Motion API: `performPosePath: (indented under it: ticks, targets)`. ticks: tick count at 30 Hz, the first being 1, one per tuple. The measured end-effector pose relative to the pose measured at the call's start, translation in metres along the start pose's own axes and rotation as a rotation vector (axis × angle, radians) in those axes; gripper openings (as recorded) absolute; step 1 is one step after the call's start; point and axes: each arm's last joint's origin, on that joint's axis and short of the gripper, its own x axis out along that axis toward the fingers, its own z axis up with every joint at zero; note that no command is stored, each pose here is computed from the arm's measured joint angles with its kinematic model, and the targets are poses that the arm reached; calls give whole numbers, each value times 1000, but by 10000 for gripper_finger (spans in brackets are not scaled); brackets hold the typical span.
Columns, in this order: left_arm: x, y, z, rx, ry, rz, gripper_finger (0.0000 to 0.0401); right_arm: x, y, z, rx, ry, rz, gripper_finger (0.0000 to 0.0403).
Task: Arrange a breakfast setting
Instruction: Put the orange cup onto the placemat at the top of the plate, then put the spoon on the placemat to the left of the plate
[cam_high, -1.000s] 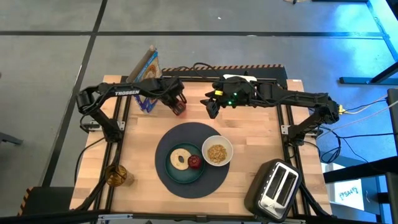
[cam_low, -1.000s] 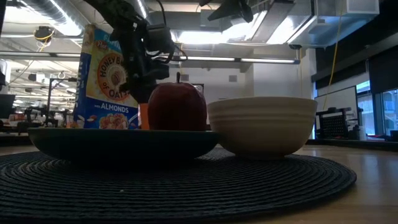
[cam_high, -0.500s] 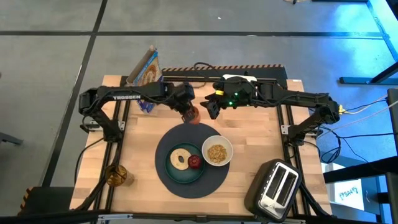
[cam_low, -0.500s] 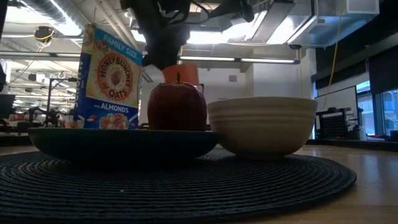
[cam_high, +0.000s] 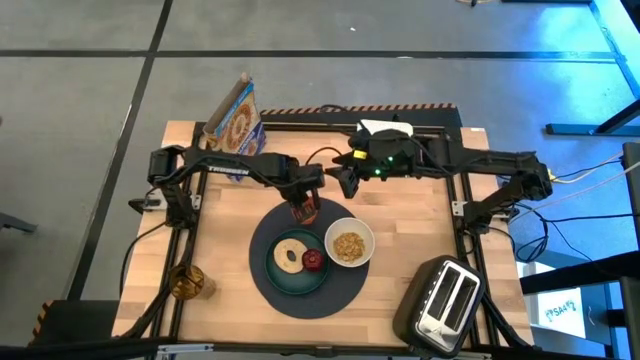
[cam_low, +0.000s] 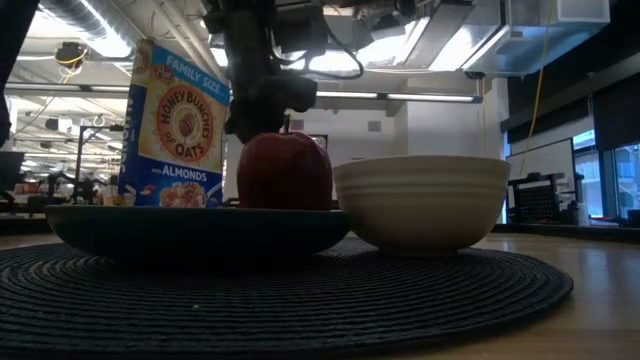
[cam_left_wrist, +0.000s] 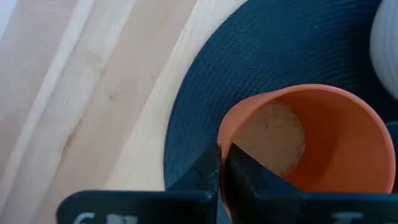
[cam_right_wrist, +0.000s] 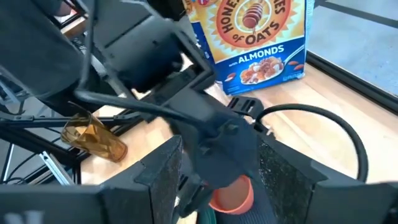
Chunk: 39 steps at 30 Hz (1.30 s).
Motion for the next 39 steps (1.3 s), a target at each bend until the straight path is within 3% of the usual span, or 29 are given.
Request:
performPosePath:
  ticks: [10,14,18,22,26,30,34,39]
  targets:
    - [-6,4,0,-38,-7,3,87,-2,11,-7,-20,-15,-16,195]
    - [-32,13,-3,-103,-32,-6,121,-2,10,-6,-19,-25,-27,195]
    - [-83,20,-16,-171,-31,-10,140,-2,10,-5,-18,-43,-53,195]
    - [-131,8,-49,-142,3,-114,141,-2,10,-5,-22,-43,-52,195]
    - [-170,-14,-101,-127,189,-316,139,-2,10,-5,-46,-42,-51,195]
    - [-201,-27,-148,-196,292,-386,139,-2,10,-5,-54,-41,-51,195]
    - [-217,-34,-184,-134,317,-340,139,-2,10,-5,-55,-46,-50,195]
    - [-214,-43,-213,-136,386,-242,139,-2,10,-4,-73,-49,-49,195]
